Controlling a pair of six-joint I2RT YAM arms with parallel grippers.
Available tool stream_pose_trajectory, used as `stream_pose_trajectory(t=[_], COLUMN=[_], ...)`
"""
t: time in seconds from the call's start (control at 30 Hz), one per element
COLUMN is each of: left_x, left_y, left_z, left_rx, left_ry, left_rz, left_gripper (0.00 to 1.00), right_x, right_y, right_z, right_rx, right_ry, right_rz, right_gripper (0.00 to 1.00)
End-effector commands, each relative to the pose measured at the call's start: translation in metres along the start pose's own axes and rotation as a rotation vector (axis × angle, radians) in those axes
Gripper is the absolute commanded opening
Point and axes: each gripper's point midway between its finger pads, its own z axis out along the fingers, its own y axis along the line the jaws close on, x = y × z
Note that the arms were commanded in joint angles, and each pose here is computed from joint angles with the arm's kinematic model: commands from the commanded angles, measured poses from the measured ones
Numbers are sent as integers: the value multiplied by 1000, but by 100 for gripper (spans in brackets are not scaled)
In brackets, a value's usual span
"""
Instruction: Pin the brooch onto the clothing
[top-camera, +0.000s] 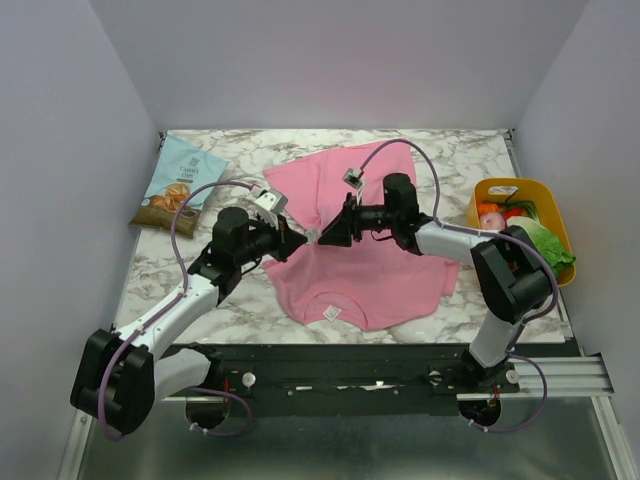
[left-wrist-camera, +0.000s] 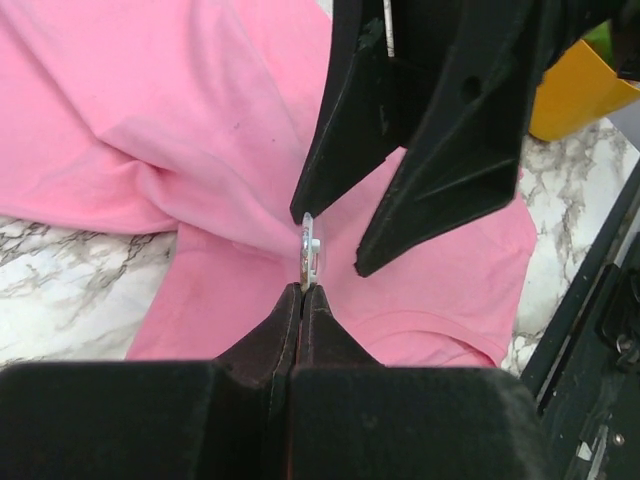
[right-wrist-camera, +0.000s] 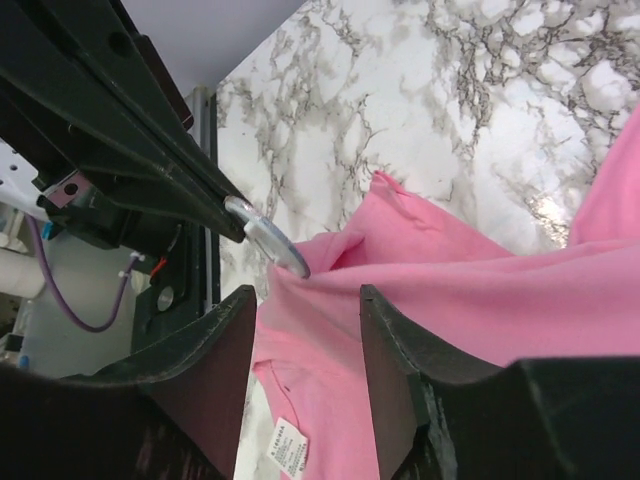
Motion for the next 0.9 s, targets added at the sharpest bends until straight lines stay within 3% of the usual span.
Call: stream_pose_trajectory(t=[0.0, 0.5, 0.87], left_x=[0, 11, 31], left_y=[13, 47, 42], left_z=[-5, -8, 3], left_rx=[-88, -324, -424], left_ry=[4, 97, 214], left_rz=[8, 25, 128], left_gripper=[0, 0, 0], right_x=[-13, -49, -41], right_y=[4, 5, -1], right_z=[-8, -44, -63], right_rx=[55, 322, 445], right_ry=[-42, -144, -138], right_rz=[-57, -79, -44], right_gripper=[61, 74, 77])
